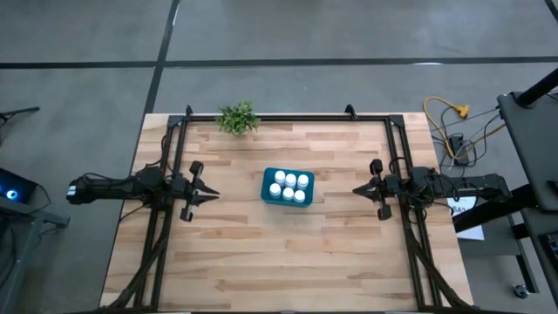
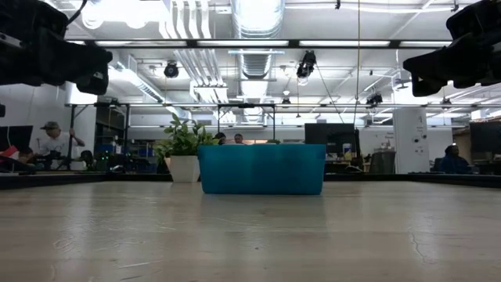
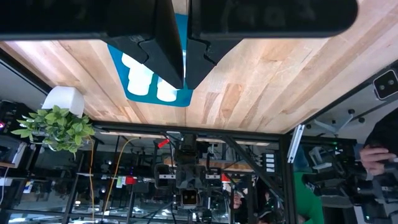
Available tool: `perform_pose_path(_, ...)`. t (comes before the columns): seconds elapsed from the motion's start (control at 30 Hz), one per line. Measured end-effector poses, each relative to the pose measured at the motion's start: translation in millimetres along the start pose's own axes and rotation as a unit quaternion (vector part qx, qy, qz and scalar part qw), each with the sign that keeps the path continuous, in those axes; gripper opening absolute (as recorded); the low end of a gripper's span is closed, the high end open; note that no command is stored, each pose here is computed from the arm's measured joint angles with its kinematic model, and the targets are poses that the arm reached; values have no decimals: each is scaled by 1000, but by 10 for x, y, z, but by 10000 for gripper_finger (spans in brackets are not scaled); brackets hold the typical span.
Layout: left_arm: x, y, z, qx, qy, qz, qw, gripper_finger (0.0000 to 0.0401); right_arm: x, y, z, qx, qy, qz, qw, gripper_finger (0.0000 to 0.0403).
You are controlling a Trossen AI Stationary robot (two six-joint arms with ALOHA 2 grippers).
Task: Pick and place pill bottles into a basket
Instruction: Return to Home Position
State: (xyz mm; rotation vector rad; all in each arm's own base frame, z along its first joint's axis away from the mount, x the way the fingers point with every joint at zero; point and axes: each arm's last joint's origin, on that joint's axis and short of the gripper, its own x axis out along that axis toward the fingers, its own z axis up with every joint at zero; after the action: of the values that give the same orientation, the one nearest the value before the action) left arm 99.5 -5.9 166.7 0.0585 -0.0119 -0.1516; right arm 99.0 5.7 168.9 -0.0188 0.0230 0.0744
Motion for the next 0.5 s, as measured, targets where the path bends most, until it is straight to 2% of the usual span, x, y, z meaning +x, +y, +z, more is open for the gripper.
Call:
perform_pose_path(0.2,11,0,-19,-27,10,0,1000,33,0,0,0,0,0,0,1000,9)
perform_pose_path(0.37,17,1,-29,-27,16,1,1000,33,0,0,1,0,0,0,1000,9)
perform_pose_path(0.5,16,17,-37,-25,21,29,999,33,0,0,1,0,0,0,1000,9)
